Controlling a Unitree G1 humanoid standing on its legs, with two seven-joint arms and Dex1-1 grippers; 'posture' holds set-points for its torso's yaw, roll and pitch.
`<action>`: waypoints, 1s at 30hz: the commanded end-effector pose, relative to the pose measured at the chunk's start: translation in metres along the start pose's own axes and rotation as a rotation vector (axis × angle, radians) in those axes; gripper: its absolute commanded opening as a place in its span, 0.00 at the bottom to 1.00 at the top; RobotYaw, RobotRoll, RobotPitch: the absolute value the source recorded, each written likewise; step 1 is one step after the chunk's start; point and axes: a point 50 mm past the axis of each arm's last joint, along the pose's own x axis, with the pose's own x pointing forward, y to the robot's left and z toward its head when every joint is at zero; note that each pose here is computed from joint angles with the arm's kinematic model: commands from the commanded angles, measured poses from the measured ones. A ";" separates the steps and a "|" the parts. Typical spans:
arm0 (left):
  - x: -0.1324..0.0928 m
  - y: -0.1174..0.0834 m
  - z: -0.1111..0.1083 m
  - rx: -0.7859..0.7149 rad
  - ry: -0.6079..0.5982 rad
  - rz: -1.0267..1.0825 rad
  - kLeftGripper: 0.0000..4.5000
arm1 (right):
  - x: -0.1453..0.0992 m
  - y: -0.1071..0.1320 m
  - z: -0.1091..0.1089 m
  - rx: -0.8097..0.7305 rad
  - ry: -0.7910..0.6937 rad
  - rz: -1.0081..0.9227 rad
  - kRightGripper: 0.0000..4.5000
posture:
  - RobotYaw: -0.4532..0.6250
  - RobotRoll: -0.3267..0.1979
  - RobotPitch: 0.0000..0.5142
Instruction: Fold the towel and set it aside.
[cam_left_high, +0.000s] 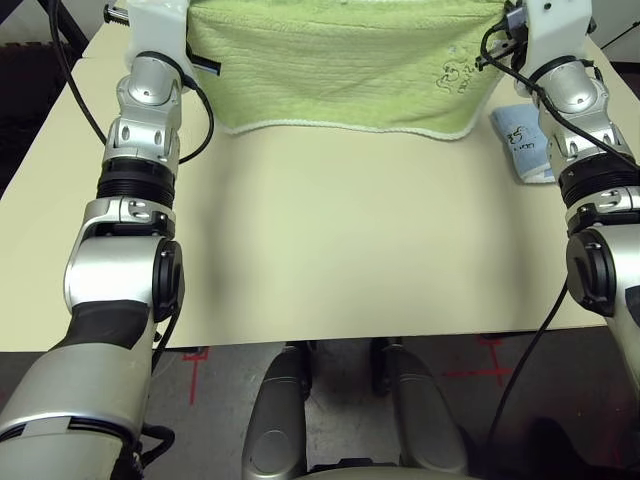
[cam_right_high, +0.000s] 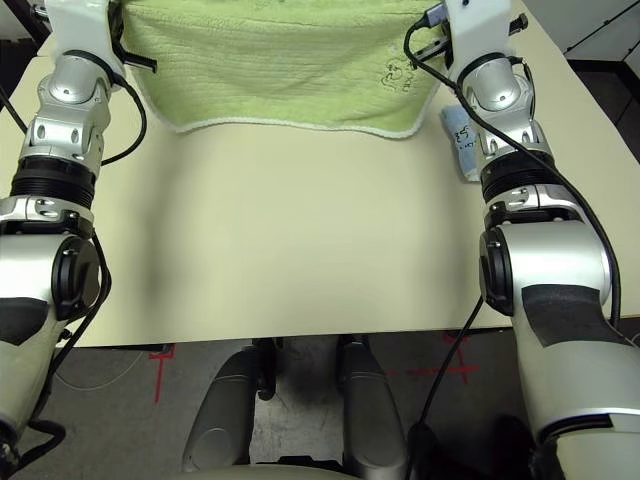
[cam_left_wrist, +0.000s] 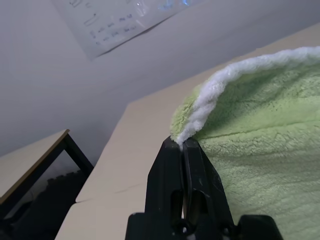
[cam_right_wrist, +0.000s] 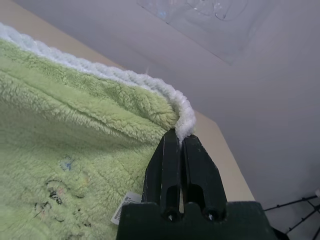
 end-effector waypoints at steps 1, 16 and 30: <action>-0.005 0.006 -0.005 0.043 -0.003 -0.014 0.01 | -0.007 0.005 -0.006 0.054 -0.025 0.052 0.00 | 0.41 0.62 0.53; -0.052 0.020 -0.030 0.047 0.174 -0.279 0.01 | -0.051 0.005 -0.017 0.223 0.025 0.383 0.00 | 0.42 0.62 0.55; -0.097 0.034 -0.028 -0.074 0.341 -0.628 0.01 | -0.086 -0.002 -0.020 0.327 0.171 0.720 0.00 | 0.45 0.62 0.56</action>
